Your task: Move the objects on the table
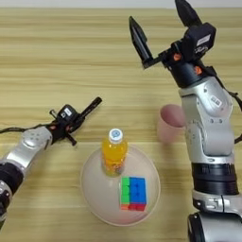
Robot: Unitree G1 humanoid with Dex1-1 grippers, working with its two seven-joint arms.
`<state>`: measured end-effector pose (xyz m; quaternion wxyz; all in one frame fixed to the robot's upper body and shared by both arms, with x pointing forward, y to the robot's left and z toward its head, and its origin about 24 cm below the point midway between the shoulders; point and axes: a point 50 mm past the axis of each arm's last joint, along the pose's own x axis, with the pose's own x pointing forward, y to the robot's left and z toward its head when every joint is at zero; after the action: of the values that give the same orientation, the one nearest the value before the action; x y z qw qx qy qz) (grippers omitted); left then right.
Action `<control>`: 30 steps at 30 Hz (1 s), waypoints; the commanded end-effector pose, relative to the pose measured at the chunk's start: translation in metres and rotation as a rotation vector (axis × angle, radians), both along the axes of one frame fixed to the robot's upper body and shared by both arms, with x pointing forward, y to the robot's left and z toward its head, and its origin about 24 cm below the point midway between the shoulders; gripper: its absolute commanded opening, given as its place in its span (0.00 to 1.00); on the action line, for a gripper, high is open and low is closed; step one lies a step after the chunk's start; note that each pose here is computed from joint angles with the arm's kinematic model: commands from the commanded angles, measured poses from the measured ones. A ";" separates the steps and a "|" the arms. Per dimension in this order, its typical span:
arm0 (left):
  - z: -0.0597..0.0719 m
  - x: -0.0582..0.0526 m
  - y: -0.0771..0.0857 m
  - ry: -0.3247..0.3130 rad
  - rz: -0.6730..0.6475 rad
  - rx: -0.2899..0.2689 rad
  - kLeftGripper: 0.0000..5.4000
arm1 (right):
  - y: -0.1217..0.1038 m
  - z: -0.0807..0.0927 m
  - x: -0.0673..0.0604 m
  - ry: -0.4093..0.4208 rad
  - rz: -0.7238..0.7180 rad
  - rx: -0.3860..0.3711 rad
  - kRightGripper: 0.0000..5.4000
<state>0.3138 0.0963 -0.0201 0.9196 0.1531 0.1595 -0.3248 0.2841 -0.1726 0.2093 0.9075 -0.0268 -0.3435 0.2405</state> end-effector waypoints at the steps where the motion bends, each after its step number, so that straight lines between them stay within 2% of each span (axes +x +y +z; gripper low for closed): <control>1: -0.006 -0.001 -0.003 0.020 -0.011 0.029 0.15 | 0.001 0.001 -0.002 0.003 0.004 0.007 1.00; 6: -0.018 -0.009 -0.004 0.062 -0.016 0.051 0.15 | 0.000 0.001 -0.003 0.004 0.008 0.008 1.00; 13: -0.025 -0.013 -0.002 0.079 -0.012 0.086 0.15 | 0.000 0.001 -0.002 0.005 0.008 0.007 1.00; 17: -0.026 -0.014 -0.003 0.084 -0.006 0.086 0.15 | -0.003 0.002 -0.003 0.005 0.003 0.004 1.00; 18: -0.027 -0.014 -0.003 0.086 -0.003 0.086 0.22 | -0.004 0.002 -0.002 0.005 0.002 0.004 1.00; 21: -0.027 -0.014 -0.002 0.077 0.012 0.084 0.27 | -0.005 0.002 -0.002 0.006 0.002 0.004 1.00; 24: -0.022 -0.012 -0.003 0.028 0.010 0.086 0.32 | -0.007 0.001 -0.002 0.009 0.000 0.003 1.00; 30: -0.014 -0.007 -0.002 -0.035 0.018 0.050 0.42 | -0.008 0.002 -0.002 0.008 0.003 0.007 1.00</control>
<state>0.3039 0.0926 -0.0382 0.9179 0.1767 0.1688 -0.3126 0.2825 -0.1789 0.2100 0.9083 -0.0202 -0.3436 0.2377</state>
